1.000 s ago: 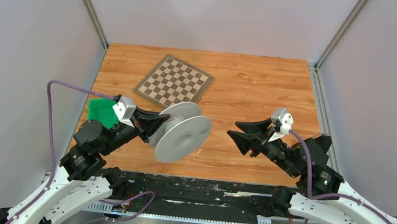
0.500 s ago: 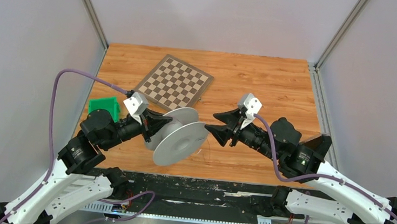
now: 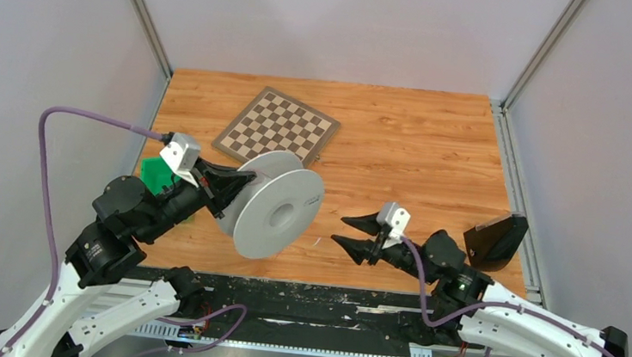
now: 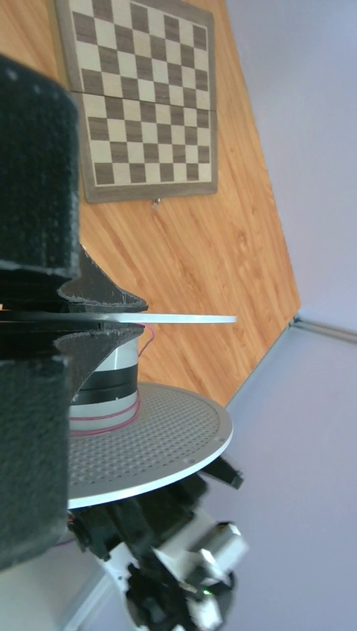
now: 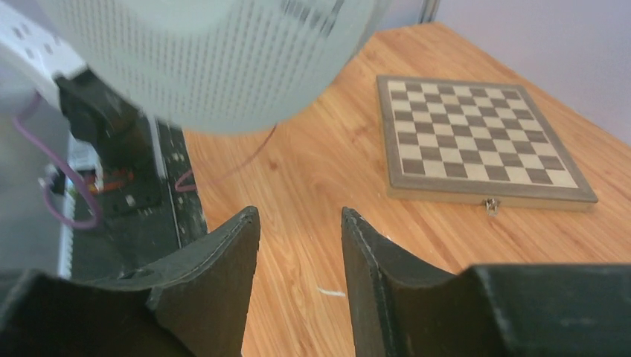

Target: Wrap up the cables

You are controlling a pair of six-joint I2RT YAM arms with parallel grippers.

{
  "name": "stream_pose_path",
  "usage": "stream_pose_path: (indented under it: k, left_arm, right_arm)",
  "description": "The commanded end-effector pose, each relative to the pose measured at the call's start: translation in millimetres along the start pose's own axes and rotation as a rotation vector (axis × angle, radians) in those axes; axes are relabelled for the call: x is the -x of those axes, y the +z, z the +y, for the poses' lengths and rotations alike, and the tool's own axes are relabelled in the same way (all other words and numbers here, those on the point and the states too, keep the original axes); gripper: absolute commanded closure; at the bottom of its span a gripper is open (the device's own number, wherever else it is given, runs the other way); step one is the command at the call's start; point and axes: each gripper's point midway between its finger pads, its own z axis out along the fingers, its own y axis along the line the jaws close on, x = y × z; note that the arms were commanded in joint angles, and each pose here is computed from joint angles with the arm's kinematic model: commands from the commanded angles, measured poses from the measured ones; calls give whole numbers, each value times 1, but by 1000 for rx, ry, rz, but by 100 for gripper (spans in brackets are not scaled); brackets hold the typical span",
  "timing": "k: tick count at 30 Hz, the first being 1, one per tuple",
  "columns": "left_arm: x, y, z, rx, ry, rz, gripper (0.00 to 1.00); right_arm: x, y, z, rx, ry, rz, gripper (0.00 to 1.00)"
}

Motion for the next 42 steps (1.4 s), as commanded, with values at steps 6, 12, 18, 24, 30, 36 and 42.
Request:
stream_pose_path:
  k: [6, 12, 18, 24, 30, 36, 42]
  left_arm:
    - [52, -3, 32, 231, -106, -173, 100]
    - [56, -5, 46, 315, -126, -195, 100]
    - [64, -3, 49, 342, -122, -197, 100]
    - [61, -2, 53, 367, -138, -179, 100]
    - [57, 0, 54, 374, -150, -158, 100]
    - [58, 6, 51, 365, -161, -143, 100]
    - [54, 8, 51, 366, -164, -125, 100]
  right_arm:
    - [-26, 24, 48, 223, -463, -35, 51]
    - [-67, 39, 48, 209, -867, 84, 47]
    - [-91, 63, 38, 229, -1119, 224, 45]
    - [-121, 87, 44, 298, -1220, 302, 44]
    - [-133, 104, 50, 304, -1295, 271, 45]
    - [-142, 120, 42, 287, -1379, 285, 43]
    - [-162, 127, 24, 270, -1451, 350, 42]
